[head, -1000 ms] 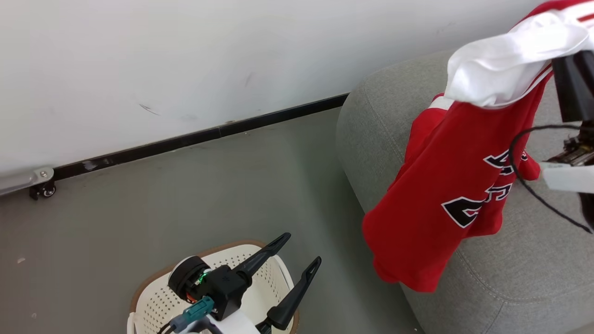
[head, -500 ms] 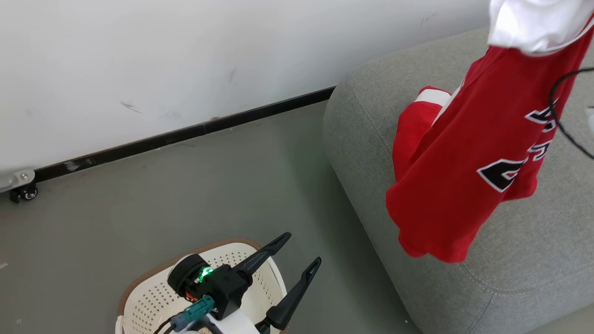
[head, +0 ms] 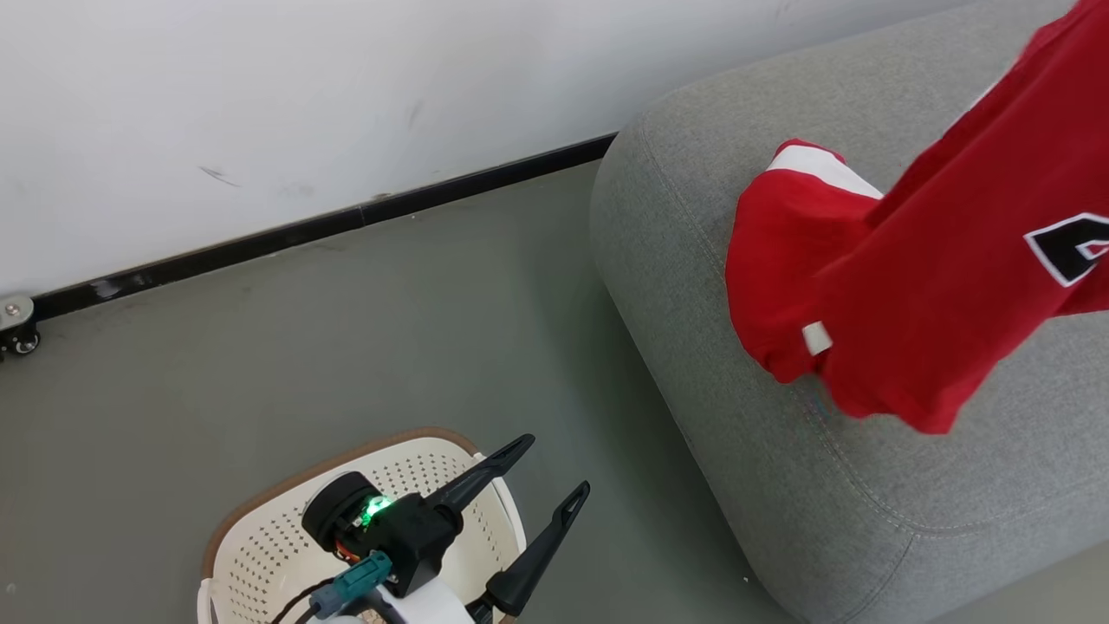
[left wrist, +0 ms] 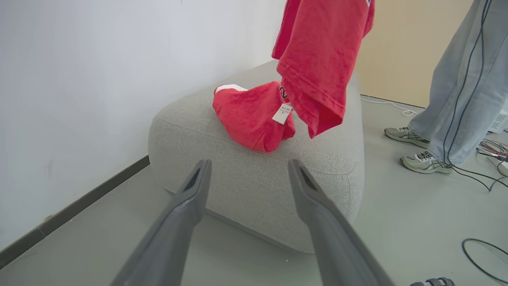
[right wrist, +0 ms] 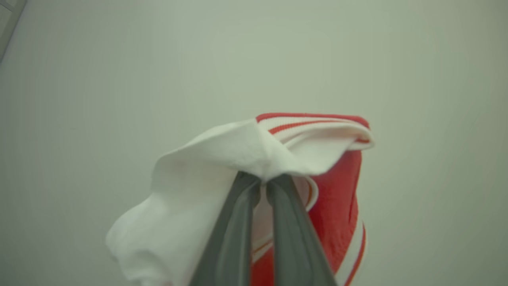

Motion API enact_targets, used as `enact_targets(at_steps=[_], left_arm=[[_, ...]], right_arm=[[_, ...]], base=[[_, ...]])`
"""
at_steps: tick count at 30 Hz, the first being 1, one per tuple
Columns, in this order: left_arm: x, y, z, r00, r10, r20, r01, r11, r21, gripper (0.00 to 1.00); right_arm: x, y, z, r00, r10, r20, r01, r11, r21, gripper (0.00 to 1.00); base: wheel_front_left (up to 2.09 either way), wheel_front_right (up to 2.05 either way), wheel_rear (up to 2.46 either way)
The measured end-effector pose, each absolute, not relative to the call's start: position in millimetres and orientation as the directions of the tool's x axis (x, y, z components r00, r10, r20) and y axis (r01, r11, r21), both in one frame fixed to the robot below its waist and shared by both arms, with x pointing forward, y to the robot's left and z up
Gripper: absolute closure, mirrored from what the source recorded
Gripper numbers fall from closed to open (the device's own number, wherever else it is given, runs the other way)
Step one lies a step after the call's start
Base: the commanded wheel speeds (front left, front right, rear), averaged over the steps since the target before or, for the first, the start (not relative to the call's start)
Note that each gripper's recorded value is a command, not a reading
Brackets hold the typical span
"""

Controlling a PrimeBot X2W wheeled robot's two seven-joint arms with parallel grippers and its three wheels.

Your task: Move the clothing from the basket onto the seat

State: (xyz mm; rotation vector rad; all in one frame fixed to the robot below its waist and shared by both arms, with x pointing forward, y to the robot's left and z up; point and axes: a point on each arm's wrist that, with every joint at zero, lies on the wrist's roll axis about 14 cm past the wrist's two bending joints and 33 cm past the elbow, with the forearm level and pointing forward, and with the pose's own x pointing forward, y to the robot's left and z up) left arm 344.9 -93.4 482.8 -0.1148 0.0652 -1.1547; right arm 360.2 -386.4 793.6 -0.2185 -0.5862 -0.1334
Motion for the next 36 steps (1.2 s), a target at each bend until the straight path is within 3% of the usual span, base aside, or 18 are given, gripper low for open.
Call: enact_targets(at_steps=[19,36], left_arm=[[350,-102,469,0.353,-0.936,-0.007,0.925,0.350,-0.151,0.00],[353,-111,465,0.286,-0.958,0.028,0.943,0.277,-0.184,0.00]], right_arm=[[348,-446,827,0.785,-0.198,0.587,0.375,0.906,-0.195,1.00],[401,-472,750,0.851,-0.321,0.415,0.418,0.893,-0.166,1.00]], base=[[0.00,0.00,0.00],[0.00,0.00,0.00]])
